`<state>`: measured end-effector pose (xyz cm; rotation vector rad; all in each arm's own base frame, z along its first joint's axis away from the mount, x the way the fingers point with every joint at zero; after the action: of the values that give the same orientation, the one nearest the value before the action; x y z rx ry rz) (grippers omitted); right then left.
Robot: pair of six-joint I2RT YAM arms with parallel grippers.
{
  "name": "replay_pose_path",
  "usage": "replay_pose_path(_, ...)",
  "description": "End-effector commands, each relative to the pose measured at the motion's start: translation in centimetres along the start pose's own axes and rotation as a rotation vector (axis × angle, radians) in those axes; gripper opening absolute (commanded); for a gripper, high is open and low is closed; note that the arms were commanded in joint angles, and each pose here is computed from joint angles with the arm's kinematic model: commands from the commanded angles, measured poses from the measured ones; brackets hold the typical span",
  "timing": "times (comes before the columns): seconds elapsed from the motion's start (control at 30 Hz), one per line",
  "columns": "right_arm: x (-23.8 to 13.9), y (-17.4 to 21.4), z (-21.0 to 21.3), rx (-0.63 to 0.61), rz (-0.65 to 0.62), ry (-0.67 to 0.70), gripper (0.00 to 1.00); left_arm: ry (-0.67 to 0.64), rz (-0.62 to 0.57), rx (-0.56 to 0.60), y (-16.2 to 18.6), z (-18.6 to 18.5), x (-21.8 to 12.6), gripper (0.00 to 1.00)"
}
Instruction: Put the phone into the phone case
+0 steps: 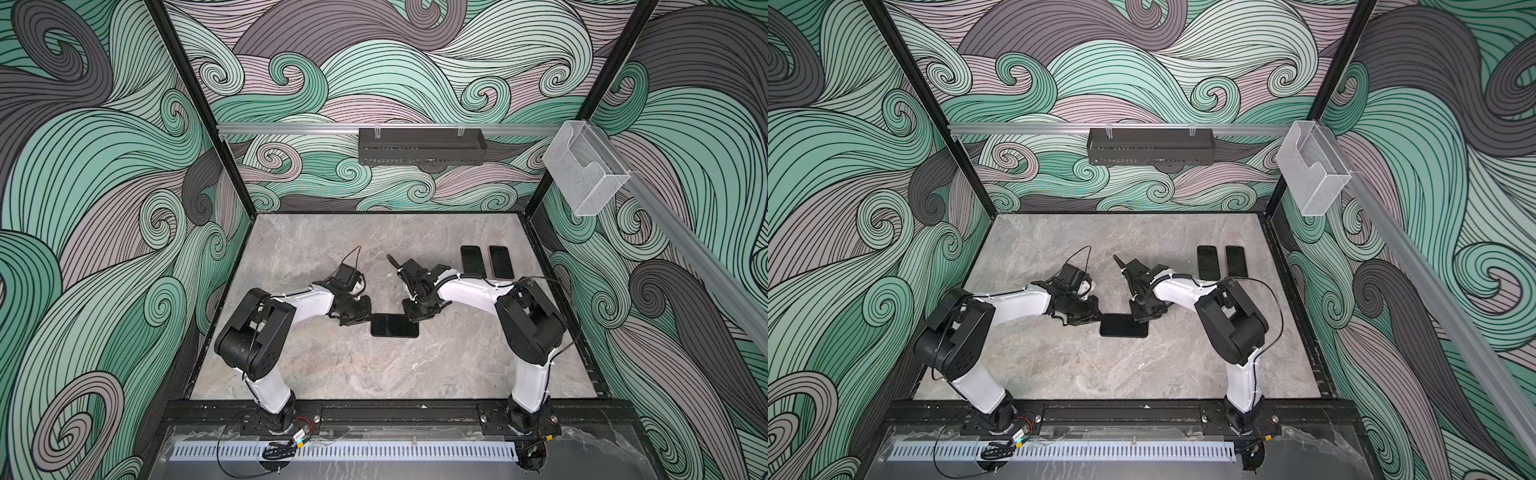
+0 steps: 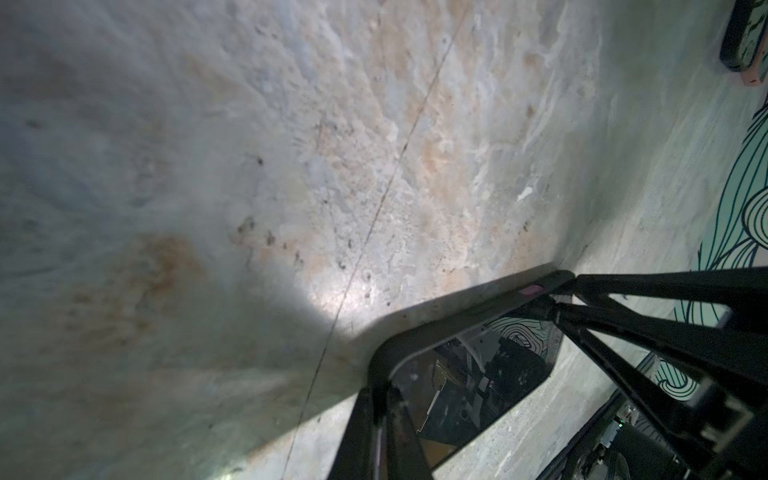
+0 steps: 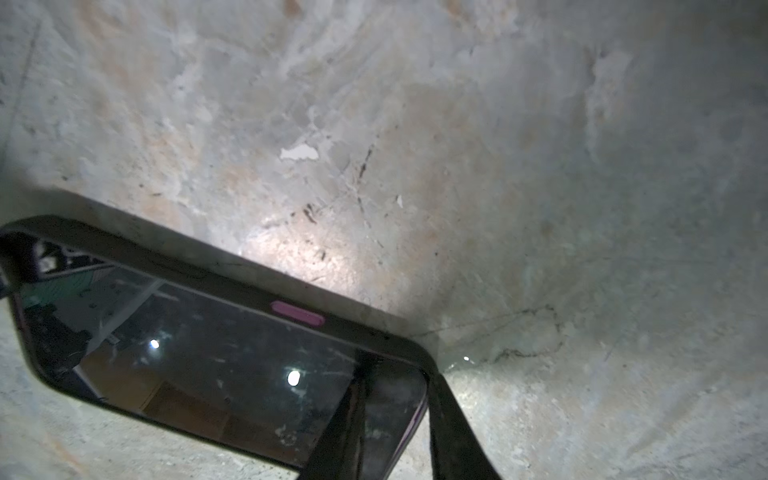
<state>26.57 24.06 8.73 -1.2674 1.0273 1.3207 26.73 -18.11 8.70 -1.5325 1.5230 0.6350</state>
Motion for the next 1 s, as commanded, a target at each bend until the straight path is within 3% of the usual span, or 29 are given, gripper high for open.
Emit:
replay_pose_path(0.0, 6.0, 4.1, -3.2, -0.047, 0.21, 0.243, 0.3, -0.032, 0.053, -0.016, 1.6, 0.6, 0.9, 0.1)
replay_pose_path(0.4, 1.1, 2.5, -1.9, -0.049, 0.138, 0.086, 0.3, -0.032, 0.056, -0.016, 2.1, 0.8, 1.0, 0.1)
replay_pose_path(0.53, -0.1, 1.8, -1.4, -0.121, 0.121, 0.014, 0.32, -0.028, 0.051, -0.013, 2.0, 0.7, 0.7, 0.1)
replay_pose_path(0.67, -1.1, 1.0, -1.4, -0.206, 0.098, -0.024, 0.5, -0.04, 0.043, -0.02, 2.0, 0.5, 0.2, 0.13)
replay_pose_path(0.8, -2.5, 0.8, -0.9, -0.394, 0.06, -0.072, 0.72, -0.086, 0.017, -0.046, 2.1, 0.5, -1.1, 0.17)
replay_pose_path(0.87, -3.5, 0.8, -0.6, -0.489, 0.02, -0.083, 0.95, -0.116, -0.005, -0.065, 2.2, 0.6, -2.0, 0.27)
replay_pose_path(0.97, -4.8, 0.6, 0.0, -0.602, -0.05, -0.101, 0.99, -0.171, -0.046, -0.092, 2.3, 0.7, -3.6, 0.51)
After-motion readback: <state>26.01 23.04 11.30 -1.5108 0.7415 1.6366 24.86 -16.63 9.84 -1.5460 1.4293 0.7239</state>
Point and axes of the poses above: each gripper's point midway between its finger pads, its own x axis out along the fingers, its own z axis along the line the jaws close on, y = z × x, the point moved 8 cm from there along -x, back along the fingers, and after that the axes turned 12 degrees about x, right-handed, at the moved point
